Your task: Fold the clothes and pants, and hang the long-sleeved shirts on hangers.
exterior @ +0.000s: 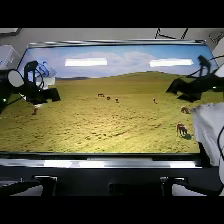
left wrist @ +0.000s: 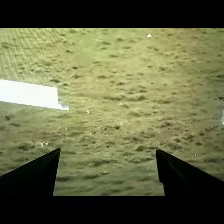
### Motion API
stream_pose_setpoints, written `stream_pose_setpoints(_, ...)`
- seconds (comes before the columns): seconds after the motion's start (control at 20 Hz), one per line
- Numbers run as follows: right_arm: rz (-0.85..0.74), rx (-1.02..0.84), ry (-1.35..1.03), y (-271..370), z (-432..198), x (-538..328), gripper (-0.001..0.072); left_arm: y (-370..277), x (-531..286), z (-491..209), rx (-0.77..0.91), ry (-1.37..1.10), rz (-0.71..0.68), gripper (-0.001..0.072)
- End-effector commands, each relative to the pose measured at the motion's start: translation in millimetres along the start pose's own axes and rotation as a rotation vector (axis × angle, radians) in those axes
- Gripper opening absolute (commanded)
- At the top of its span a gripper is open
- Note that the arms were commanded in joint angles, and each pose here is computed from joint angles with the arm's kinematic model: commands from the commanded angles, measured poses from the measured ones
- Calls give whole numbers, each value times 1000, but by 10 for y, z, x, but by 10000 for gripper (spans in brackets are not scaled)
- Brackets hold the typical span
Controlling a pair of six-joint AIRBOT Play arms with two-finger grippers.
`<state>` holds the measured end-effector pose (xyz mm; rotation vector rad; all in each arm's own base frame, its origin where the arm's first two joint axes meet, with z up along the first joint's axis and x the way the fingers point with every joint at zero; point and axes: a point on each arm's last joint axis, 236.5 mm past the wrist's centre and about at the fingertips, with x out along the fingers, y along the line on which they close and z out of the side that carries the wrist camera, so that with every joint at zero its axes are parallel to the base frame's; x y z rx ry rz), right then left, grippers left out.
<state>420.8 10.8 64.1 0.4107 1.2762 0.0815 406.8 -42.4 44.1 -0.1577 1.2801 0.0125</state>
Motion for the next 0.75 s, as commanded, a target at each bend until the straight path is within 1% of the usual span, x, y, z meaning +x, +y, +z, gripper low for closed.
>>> stream_pose_setpoints(0.0, -71, -60, 112, 42, -274, 220, 687, 57, 142, -224, -2, 55, 18, 720)
stream_pose_setpoints(0.7, -70, -60, 110, 44, -271, 219, 687, 56, 158, -228, -2, 59, 18, 719)
